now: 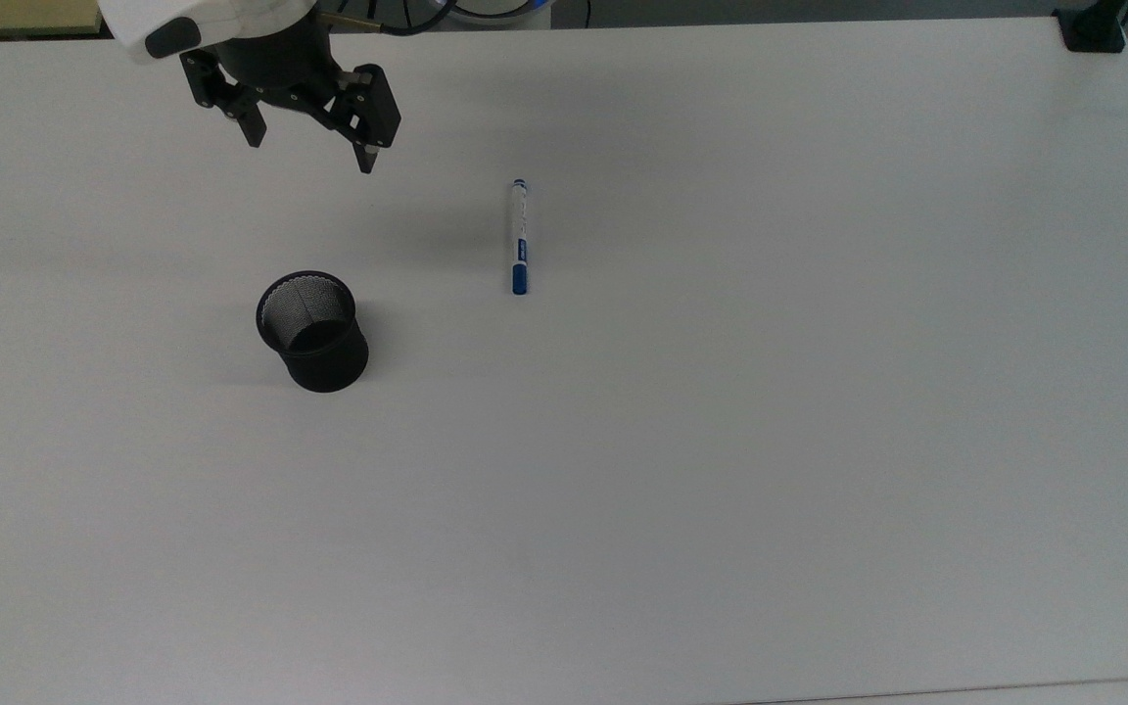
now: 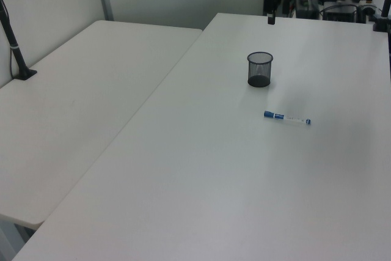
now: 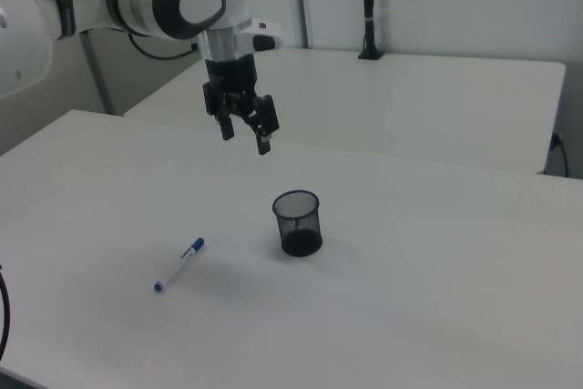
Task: Insert the marker
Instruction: 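Move the open gripper over the blue-capped white marker and descend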
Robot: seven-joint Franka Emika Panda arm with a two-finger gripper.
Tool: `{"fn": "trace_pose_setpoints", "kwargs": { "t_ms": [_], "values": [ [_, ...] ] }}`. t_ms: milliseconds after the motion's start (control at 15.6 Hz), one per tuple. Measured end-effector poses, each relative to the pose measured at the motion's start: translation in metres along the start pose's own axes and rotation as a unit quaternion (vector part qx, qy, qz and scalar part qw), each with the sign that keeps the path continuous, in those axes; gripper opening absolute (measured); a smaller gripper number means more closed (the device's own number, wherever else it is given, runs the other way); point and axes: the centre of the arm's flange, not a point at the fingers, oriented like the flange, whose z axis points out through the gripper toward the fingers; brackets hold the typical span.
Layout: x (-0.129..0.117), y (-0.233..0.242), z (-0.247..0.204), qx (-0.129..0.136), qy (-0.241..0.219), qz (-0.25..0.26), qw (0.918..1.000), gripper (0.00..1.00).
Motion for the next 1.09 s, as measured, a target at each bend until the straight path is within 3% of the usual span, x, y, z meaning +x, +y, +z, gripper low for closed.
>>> {"fn": "trace_pose_setpoints", "kwargs": {
  "t_ms": [321, 1090],
  "values": [
    [-0.0084, -0.0039, 0.0089, -0.003, -0.037, -0.004, 0.9993, 1.00],
    [-0.0085, -0.0039, 0.0096, -0.003, -0.038, -0.008, 0.9992, 1.00]
  ]
}}
